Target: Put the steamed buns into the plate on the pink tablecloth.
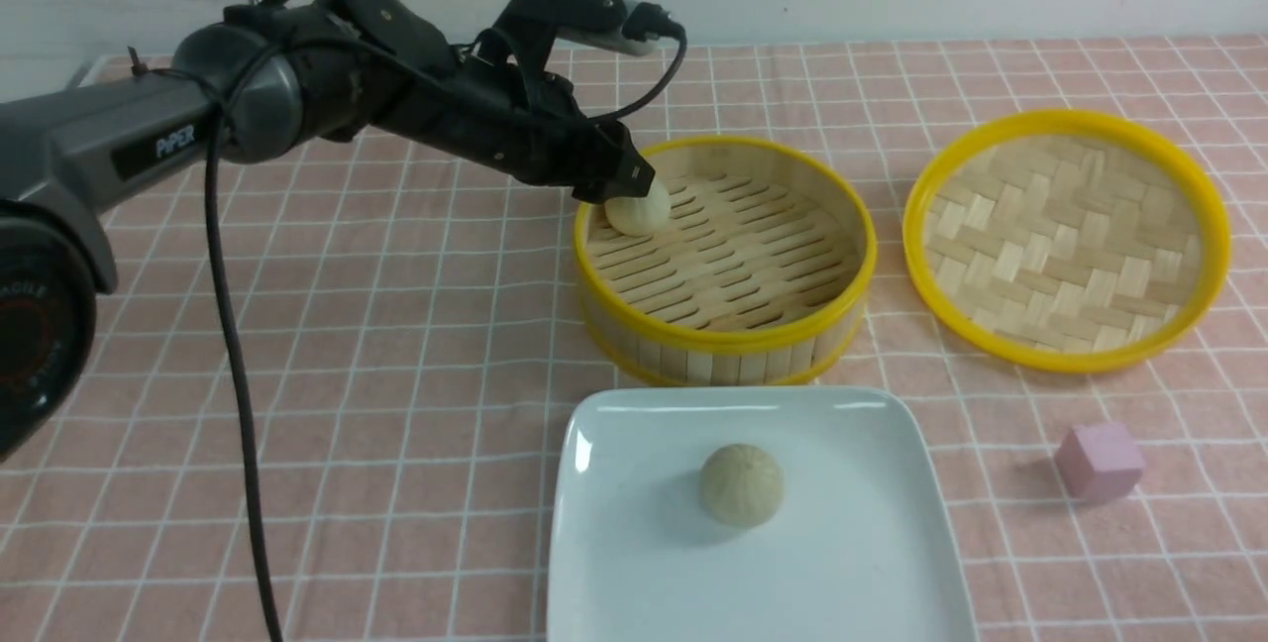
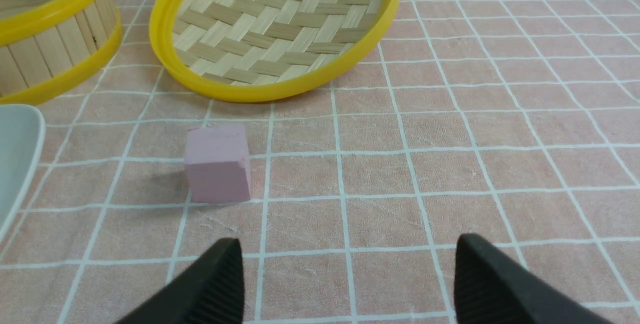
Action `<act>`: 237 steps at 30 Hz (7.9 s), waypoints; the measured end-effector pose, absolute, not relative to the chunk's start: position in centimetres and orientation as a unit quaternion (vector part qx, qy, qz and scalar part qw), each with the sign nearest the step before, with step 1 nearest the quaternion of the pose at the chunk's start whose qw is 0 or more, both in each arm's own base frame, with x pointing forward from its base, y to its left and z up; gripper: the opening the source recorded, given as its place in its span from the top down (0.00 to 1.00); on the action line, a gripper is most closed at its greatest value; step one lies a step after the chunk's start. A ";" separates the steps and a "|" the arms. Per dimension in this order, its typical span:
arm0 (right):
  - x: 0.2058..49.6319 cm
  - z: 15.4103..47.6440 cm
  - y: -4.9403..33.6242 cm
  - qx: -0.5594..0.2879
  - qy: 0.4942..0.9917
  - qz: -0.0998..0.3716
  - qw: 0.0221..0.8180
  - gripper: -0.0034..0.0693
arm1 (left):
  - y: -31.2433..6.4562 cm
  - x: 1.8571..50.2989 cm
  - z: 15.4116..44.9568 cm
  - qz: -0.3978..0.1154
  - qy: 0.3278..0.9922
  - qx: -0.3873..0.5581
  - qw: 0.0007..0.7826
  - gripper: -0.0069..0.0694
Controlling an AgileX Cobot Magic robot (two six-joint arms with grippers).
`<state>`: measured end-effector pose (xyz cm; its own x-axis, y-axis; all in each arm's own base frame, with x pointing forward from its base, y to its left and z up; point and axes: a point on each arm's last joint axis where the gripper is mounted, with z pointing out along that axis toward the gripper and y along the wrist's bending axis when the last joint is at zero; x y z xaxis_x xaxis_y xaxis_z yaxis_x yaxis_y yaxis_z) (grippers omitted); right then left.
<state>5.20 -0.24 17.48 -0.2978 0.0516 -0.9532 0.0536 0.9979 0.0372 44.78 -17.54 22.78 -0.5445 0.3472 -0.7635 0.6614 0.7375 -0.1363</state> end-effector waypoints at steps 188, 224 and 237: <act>5.2 17.5 -0.2 0.033 0.806 -0.001 0.592 0.20 | -19.2 40.9 43.2 -0.083 0.777 0.287 0.554 0.25; 5.2 17.5 -0.2 0.033 0.806 -0.001 0.592 0.20 | -0.6 13.2 31.5 -0.003 0.819 0.023 0.574 0.26; 5.2 17.5 -0.2 0.033 0.806 -0.001 0.592 0.20 | 0.3 7.5 21.8 -0.024 0.804 -0.066 0.591 0.26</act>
